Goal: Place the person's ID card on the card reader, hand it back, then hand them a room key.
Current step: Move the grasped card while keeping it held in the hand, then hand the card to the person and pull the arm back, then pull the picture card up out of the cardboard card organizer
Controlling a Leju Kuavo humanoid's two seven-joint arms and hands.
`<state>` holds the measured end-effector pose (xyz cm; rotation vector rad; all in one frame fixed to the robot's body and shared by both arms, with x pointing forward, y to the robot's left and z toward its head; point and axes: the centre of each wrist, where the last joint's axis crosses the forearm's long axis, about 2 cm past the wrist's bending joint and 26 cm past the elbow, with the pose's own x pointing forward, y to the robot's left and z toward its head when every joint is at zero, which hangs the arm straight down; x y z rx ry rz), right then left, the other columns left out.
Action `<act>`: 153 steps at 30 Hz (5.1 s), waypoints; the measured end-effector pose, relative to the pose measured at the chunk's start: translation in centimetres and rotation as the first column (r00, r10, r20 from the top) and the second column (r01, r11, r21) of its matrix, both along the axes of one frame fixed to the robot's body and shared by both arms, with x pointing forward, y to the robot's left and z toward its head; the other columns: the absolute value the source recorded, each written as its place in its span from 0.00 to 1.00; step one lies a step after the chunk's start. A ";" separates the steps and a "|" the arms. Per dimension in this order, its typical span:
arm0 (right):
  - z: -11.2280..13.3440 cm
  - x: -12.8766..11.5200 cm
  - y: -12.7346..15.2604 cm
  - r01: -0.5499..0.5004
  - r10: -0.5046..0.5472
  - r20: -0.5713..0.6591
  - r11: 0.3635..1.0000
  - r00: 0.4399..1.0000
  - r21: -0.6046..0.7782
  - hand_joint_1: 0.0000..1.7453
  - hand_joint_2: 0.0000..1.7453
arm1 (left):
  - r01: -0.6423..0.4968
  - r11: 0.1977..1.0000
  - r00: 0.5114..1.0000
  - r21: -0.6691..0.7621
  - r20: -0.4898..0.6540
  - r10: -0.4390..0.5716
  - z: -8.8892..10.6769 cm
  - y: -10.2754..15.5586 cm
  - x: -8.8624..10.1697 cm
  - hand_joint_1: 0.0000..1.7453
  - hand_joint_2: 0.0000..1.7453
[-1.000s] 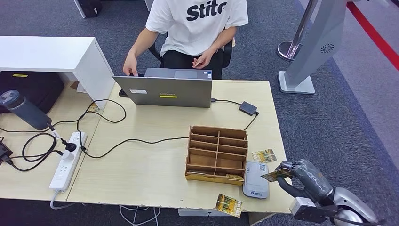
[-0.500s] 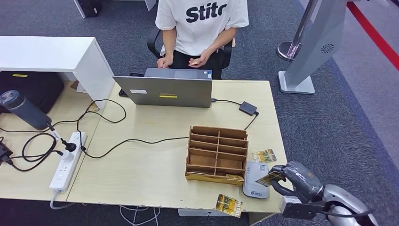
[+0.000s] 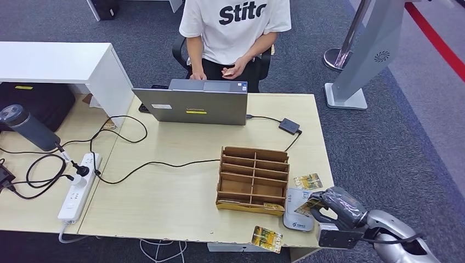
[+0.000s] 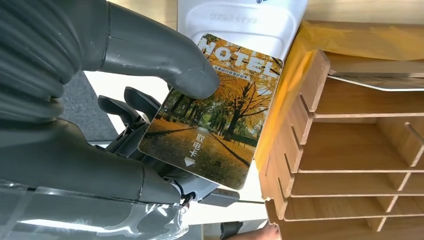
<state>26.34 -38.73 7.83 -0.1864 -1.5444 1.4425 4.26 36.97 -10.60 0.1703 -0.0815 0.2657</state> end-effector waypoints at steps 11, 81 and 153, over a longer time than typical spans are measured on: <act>-0.4 -0.1 -0.3 0.006 -0.006 -0.019 1.000 1.000 -0.024 1.00 1.00 | 0.019 1.000 1.000 0.002 -0.012 -0.019 0.0 0.0 0.0 0.00 1.00; 21.5 20.5 23.8 0.180 -0.205 0.350 0.978 0.914 0.104 0.36 1.00 | 0.280 0.960 0.960 0.014 -0.022 -0.280 0.2 -0.2 1.9 0.00 1.00; 5.0 -3.8 8.5 -0.186 0.096 0.504 0.974 0.858 0.131 0.00 1.00 | 0.053 0.998 0.997 0.020 -0.050 -0.052 -0.1 -0.6 -0.1 0.00 1.00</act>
